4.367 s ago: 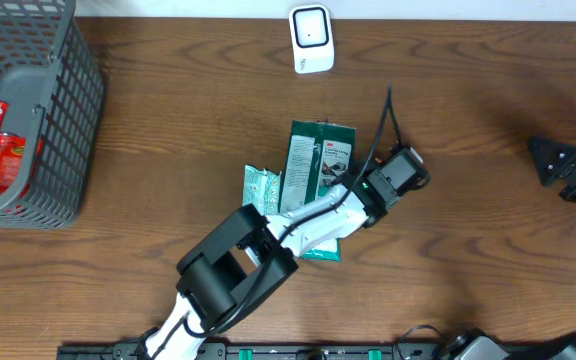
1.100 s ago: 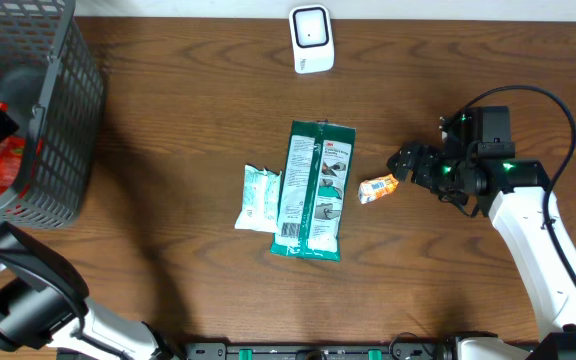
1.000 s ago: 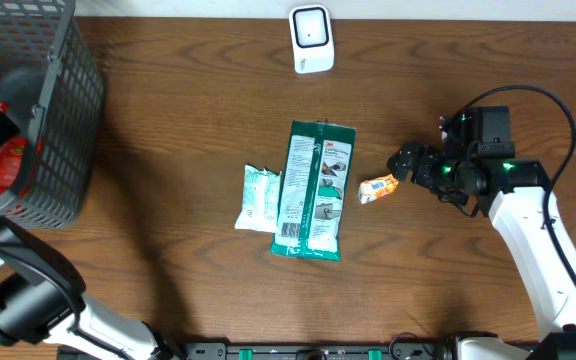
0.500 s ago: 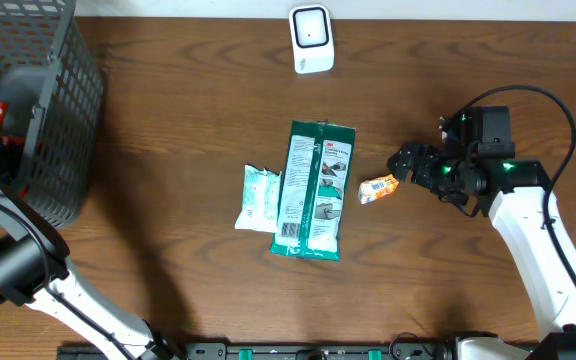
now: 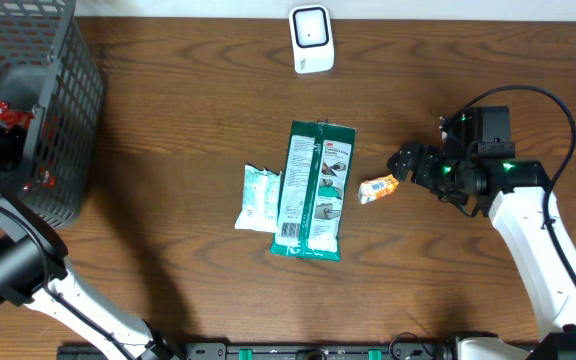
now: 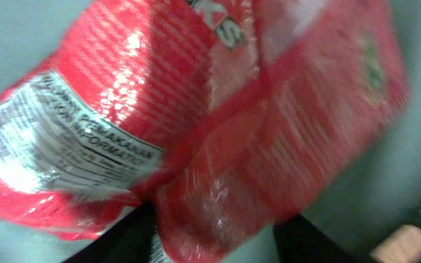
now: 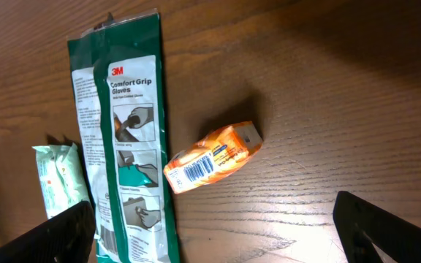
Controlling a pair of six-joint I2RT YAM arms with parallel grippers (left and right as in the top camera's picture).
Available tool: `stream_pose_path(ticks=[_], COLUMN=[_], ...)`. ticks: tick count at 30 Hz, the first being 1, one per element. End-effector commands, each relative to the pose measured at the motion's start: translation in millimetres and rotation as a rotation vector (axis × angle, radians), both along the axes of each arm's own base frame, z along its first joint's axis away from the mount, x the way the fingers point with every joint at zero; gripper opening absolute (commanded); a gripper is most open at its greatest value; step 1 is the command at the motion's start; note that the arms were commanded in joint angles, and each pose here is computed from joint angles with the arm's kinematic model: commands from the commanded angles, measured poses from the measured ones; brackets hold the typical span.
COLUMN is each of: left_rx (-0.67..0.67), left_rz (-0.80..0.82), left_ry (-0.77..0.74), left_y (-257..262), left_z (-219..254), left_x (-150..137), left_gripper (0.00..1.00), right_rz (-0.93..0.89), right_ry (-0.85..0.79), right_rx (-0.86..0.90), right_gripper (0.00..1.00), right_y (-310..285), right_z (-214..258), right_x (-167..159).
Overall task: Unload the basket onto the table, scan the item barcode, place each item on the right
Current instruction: 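Reach the left gripper into the basket and grasp the red Hacks bag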
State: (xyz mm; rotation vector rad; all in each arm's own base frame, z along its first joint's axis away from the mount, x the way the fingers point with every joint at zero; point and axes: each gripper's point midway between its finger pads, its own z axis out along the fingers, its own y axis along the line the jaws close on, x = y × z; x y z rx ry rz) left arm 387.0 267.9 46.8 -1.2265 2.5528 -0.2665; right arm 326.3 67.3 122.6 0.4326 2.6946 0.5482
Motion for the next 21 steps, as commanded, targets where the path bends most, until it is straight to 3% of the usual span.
stream_pose_path(ticks=[1,5,10,14,21], left_rx=[-0.054,0.047,0.199,0.326,0.353], left_rz=[0.021,0.030,-0.131,-0.160,-0.238], left_ry=[-0.111,-0.152,-0.193,-0.071,-0.030], left_y=[-11,3,11,31,40], left_z=[30,56,77,65,43], left_x=[17,19,25,10,9], left_gripper=[0.72,0.84,0.86,0.89,0.94], right_rz=[-0.013,-0.013,-0.013,-0.013,-0.013], right_ry=[-0.006,-0.006,-0.006,-0.006,-0.006], right_rx=[0.002,0.002,0.002,0.002,0.003], right_gripper=[0.99,0.99,0.99,0.99,0.99], right_y=[-1,-1,-1,-1,-1], right_z=[3,3,3,3,3], right_x=[3,3,3,3,3])
